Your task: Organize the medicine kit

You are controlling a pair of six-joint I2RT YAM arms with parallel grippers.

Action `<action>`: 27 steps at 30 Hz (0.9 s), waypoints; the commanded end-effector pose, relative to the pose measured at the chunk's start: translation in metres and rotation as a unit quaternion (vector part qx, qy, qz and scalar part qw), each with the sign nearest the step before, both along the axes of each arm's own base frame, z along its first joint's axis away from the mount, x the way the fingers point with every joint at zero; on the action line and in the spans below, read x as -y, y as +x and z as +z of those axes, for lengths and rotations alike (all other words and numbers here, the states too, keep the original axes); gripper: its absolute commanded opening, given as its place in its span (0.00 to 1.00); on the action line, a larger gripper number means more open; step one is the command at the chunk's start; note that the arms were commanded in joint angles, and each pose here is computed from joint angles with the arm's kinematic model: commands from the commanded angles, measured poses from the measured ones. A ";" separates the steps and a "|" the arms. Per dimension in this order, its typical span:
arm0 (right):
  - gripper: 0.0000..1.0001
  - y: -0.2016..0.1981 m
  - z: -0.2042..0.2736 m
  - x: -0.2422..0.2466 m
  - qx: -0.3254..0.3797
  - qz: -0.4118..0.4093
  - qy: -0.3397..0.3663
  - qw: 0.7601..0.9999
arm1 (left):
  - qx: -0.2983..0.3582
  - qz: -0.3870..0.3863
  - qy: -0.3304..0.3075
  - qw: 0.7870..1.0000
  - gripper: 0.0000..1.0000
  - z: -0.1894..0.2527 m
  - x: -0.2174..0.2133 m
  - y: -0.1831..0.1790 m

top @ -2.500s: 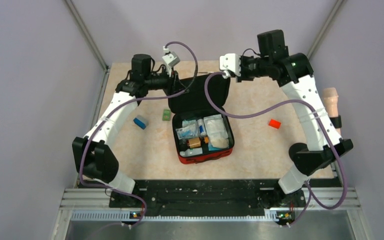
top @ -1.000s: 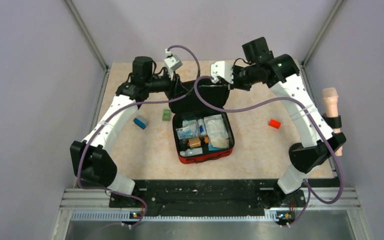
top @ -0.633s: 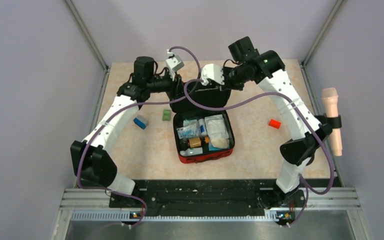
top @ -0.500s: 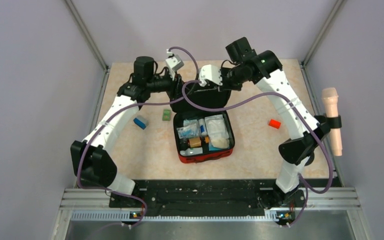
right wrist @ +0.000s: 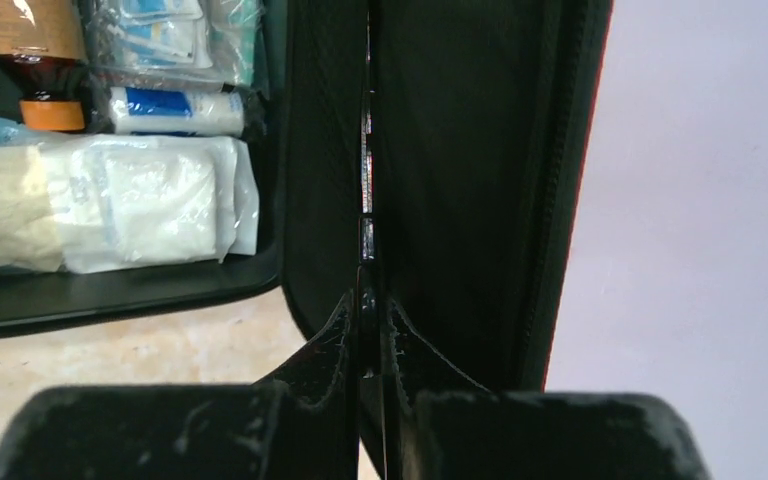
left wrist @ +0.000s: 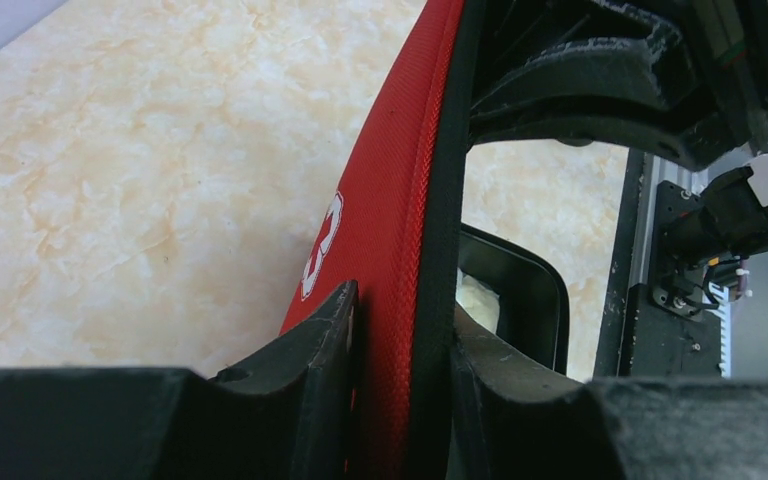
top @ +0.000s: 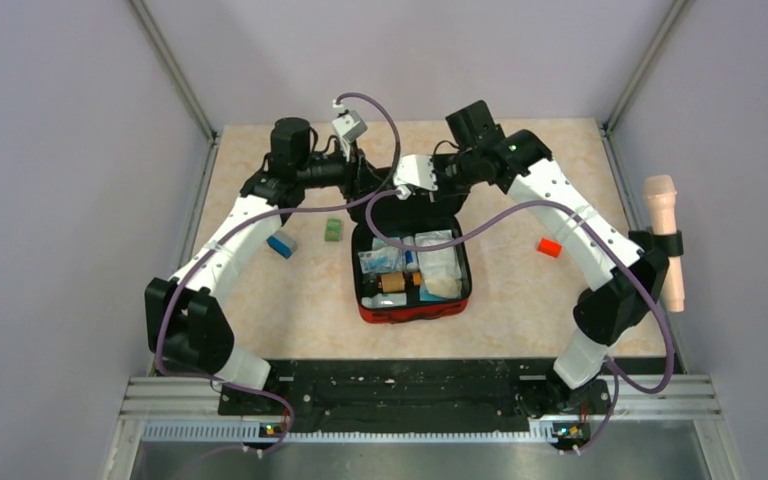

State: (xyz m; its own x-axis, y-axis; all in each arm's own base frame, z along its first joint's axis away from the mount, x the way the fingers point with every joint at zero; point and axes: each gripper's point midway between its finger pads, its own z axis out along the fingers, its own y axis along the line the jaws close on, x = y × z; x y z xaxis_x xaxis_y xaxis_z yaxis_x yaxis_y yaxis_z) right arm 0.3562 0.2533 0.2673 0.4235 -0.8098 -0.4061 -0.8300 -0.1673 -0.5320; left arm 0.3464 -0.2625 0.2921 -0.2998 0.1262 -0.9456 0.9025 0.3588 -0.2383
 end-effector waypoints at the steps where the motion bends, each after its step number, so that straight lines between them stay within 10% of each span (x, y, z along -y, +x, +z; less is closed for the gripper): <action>1: 0.02 0.012 0.057 -0.032 0.103 0.046 0.083 0.990 | 0.008 -0.047 -0.041 0.998 0.36 0.025 0.015 -0.020; 6: 0.34 0.016 0.066 -0.034 0.114 0.038 0.097 0.988 | 0.005 -0.042 -0.034 0.999 0.36 0.021 0.013 -0.018; 18: 0.48 0.000 0.080 -0.007 0.139 -0.007 0.107 0.984 | -0.009 -0.014 -0.026 1.000 0.36 0.017 0.001 -0.001; 27: 0.65 -0.024 0.073 -0.003 0.034 -0.151 0.301 0.941 | -0.168 0.033 -0.156 0.973 0.35 0.037 -0.008 0.043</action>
